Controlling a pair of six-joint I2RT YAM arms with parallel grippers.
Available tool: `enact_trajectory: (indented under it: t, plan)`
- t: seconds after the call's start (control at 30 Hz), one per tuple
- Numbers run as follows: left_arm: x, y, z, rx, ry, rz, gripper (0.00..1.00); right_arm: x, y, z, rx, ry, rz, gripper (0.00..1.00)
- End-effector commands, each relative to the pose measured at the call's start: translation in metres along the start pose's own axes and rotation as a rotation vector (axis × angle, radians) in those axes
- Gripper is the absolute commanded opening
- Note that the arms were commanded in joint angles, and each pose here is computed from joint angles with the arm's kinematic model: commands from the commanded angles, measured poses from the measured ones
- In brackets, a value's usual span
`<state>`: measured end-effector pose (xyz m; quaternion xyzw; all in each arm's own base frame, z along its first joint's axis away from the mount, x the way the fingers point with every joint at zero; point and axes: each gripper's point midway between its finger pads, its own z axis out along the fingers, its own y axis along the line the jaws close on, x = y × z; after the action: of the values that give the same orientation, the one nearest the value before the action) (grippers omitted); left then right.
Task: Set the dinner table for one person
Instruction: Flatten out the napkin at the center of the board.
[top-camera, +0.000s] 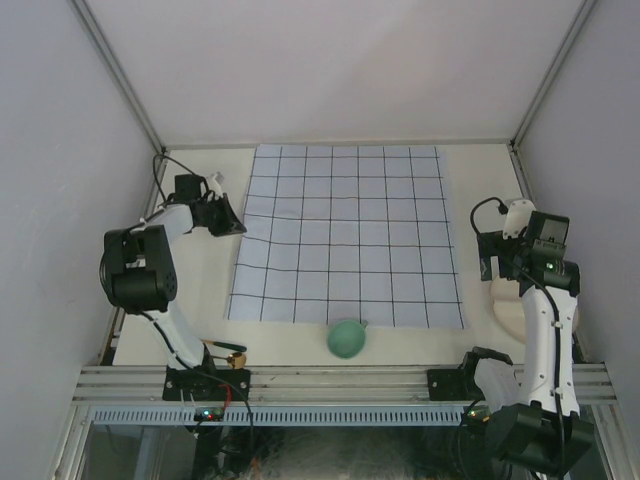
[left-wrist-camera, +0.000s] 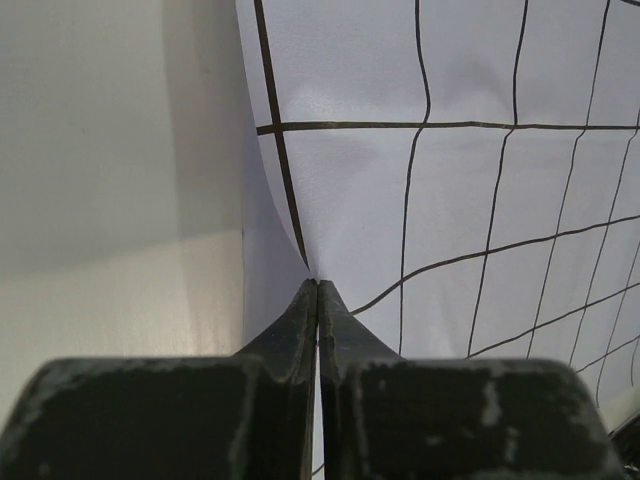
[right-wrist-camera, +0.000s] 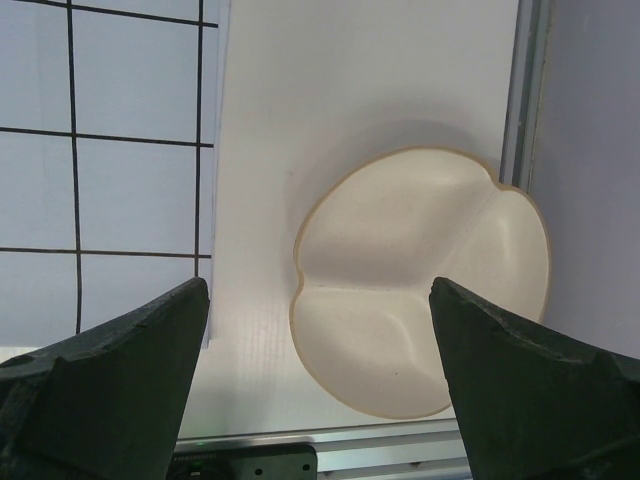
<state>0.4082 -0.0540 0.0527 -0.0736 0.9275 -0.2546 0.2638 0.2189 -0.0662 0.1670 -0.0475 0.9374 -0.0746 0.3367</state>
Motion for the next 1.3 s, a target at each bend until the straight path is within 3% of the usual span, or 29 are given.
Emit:
enact_trajectory:
  t: [0.0,0.13,0.23,0.3,0.57,0.87,1.0,1.1,1.27]
  plan:
    - [-0.016,-0.004,-0.001,0.024,-0.01,0.008,0.06,-0.014,-0.005,-0.005,0.026,-0.037,0.005,0.91]
    - [-0.011,-0.003,-0.004,0.017,-0.004,0.022,0.17,-0.013,-0.004,-0.002,0.019,-0.029,0.004,0.92]
    - [-0.008,-0.005,-0.01,0.016,-0.003,0.043,0.33,-0.013,-0.002,0.001,0.008,-0.019,0.003,0.92]
    - [-0.008,-0.008,-0.017,0.013,-0.008,0.065,0.36,-0.013,-0.001,0.003,0.002,-0.016,0.001,0.93]
    - [-0.033,-0.011,-0.068,-0.109,-0.19,0.21,0.38,-0.017,0.004,0.005,-0.011,-0.025,-0.004,0.94]
    - [-0.033,0.015,-0.101,-0.299,-0.282,0.289,0.37,-0.029,0.015,0.015,-0.051,-0.05,-0.079,0.94]
    - [-0.044,0.026,-0.125,-0.328,-0.332,0.252,0.36,-0.077,0.01,0.034,-0.098,-0.141,-0.101,0.93]
    - [-0.05,0.039,-0.14,-0.345,-0.343,0.21,0.36,-0.128,0.01,0.053,-0.235,-0.201,-0.034,0.92]
    - [-0.051,0.059,-0.159,-0.394,-0.37,0.181,0.36,-0.174,0.016,0.121,-0.455,-0.086,0.113,0.82]
